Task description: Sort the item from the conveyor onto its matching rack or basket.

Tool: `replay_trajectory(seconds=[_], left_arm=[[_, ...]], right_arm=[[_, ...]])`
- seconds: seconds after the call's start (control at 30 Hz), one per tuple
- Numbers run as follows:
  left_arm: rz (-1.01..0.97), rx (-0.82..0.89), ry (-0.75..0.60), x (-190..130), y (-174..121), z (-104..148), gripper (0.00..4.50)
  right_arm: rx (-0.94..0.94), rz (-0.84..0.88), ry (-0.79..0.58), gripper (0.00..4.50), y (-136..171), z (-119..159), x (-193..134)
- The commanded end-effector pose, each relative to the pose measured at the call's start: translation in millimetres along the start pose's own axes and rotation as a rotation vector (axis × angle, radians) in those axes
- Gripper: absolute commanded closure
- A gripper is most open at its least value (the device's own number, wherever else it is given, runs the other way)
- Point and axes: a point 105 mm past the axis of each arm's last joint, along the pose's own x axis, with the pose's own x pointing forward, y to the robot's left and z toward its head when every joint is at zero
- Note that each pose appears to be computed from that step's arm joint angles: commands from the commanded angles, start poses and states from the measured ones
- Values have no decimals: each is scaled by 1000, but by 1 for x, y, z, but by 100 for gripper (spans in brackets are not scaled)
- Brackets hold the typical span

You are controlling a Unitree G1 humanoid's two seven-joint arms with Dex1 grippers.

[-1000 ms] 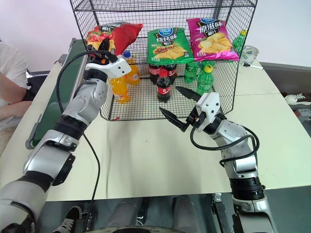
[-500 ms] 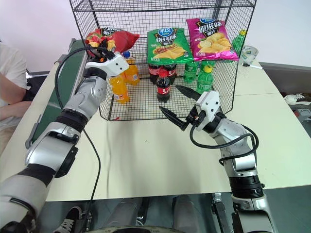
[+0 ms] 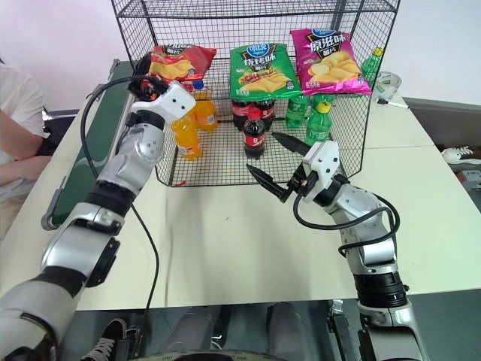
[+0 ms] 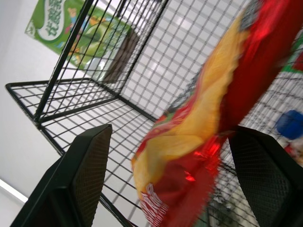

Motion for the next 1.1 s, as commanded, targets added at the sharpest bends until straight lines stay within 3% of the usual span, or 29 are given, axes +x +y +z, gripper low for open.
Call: replay_trajectory(seconds=[0.03,0.2,0.33,0.47,0.53,0.63,0.83,0.93,1.1], left_arm=[[12,-48,-19,-9,17,9,52],[-73,-128,-94,-43,19,23,52],[-163,-294,-83,-74,28,16,52],[-303,-688,-55,-106,29,11,52],[-361,-895,-22,-126,36,3,52],[-429,-1003,141,-161,55,-45,52],[-623,-950,191,-206,74,-58,52],[-685,-865,337,-239,68,-87,52],[-623,-841,373,-240,80,-109,52]], right_arm=[[-22,6,-42,0,0,12,1],[-16,24,-35,0,-1,16,-5],[-31,28,0,0,-7,16,-16],[-51,35,48,0,-12,16,-31],[-54,50,75,0,-13,17,-40],[-62,62,165,0,-18,14,-68],[-81,39,294,0,-34,15,-110],[-84,17,350,0,-39,11,-127],[-76,-2,377,0,-42,5,-137]])
